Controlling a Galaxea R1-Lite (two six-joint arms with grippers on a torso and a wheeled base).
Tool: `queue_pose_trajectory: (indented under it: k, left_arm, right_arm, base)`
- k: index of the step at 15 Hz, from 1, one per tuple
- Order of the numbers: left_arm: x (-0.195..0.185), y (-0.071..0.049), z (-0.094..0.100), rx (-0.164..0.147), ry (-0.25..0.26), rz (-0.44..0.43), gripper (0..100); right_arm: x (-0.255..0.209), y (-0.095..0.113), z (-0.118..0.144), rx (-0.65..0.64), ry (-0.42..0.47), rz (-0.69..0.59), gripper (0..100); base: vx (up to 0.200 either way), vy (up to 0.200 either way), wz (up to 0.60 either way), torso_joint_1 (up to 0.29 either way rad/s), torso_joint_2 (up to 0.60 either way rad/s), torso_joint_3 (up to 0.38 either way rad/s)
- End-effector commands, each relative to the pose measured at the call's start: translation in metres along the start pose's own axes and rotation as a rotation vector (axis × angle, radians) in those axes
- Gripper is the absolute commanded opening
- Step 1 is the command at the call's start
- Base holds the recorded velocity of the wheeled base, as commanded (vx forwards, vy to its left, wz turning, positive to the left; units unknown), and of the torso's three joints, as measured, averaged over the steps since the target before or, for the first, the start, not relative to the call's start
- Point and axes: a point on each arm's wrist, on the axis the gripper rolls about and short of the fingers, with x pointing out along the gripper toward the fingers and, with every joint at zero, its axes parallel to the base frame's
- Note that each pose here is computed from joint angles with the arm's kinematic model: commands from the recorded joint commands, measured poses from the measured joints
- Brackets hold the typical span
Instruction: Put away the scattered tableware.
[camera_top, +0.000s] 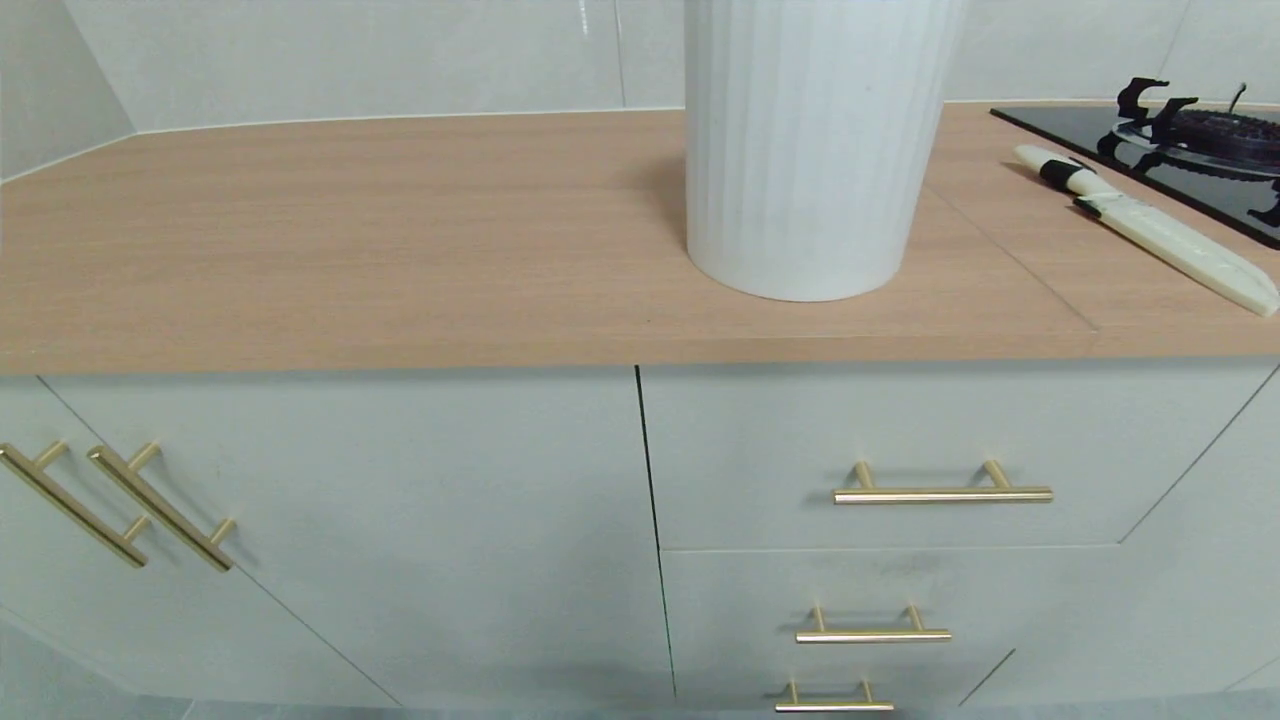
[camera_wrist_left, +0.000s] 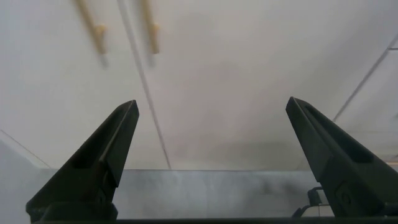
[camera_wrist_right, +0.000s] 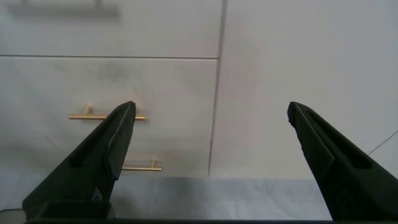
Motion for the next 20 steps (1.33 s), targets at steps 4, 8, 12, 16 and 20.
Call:
queue_pose_trajectory:
  k: [4,8,12,16,20]
  left_arm:
    - [0.0001,0.0000,-0.0002,-0.001,0.001,0.002,100]
    - [0.0001,0.0000,-0.0002,-0.001,0.001,0.002,100]
    - [0.0001,0.0000,-0.0002,-0.001,0.001,0.002,100]
    - [0.0001,0.0000,-0.0002,-0.001,0.001,0.001,100]
    - [0.0001,0.0000,0.0000,-0.001,0.000,0.001,100]
  right_arm:
    - [0.0001,0.0000,0.0000,-0.001,0.002,0.000,100]
    - [0.0001,0.0000,0.0000,-0.001,0.002,0.000,100]
    - [0.0001,0.0000,0.0000,-0.004,0.002,0.000,100]
    - [0.0001,0.0000,0.0000,-0.004,0.002,0.000,100]
    - [0.0001,0.0000,0.0000,-0.004,0.002,0.000,100]
  base:
    - [0.000,0.000,0.00,0.000,0.00,0.000]
    - [0.000,0.000,0.00,0.000,0.00,0.000]
    - [0.000,0.000,0.00,0.040,-0.16,-0.117]
    - [0.000,0.000,0.00,0.124,-0.36,-0.292]
    - [0.000,0.000,0.00,0.173,-0.49,-0.295]
